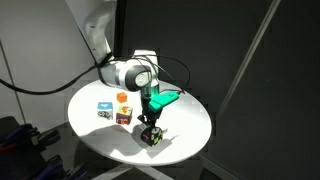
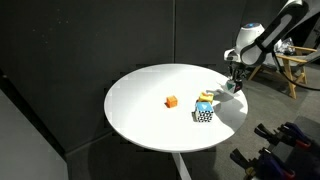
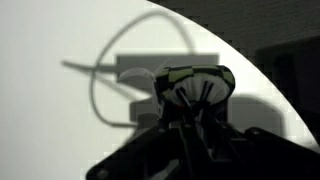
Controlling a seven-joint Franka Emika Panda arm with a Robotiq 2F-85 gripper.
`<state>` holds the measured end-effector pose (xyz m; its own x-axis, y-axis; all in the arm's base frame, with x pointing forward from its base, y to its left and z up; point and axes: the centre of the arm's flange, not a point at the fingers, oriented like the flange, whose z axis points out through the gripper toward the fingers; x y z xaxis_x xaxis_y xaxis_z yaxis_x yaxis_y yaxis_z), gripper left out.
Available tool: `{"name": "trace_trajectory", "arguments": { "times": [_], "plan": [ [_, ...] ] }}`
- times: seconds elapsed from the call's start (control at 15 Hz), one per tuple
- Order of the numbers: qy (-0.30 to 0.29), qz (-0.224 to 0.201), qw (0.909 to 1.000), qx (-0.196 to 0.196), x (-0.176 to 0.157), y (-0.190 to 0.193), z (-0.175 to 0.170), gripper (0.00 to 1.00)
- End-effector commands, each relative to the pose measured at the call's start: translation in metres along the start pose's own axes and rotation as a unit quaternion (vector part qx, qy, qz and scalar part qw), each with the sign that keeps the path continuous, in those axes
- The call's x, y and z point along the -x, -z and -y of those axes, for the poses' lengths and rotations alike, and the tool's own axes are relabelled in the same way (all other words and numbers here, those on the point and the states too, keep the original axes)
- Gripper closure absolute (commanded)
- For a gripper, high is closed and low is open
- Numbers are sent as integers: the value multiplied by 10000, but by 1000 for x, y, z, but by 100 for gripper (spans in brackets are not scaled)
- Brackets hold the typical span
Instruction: Rotate the A cube on the table
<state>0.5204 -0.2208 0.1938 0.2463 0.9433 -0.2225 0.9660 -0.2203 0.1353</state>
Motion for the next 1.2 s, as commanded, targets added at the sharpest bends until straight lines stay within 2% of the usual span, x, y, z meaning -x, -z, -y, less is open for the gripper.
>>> {"name": "trace_trajectory", "arguments": {
  "times": [0.0,0.33,0.4,0.47,0.6,1.0,1.13],
  "plan": [
    [409,20,9989,227,6,9,9,96],
    [568,36,9979,324,4,7,11,96],
    [523,54,9981,311,3,7,12,93],
    [493,61,9983,299,3,7,12,61],
    [498,79,9983,286,3,7,12,55],
    [467,94,9985,255,2,5,10,6],
    [460,97,9986,244,1,5,10,0]
  ]
}}
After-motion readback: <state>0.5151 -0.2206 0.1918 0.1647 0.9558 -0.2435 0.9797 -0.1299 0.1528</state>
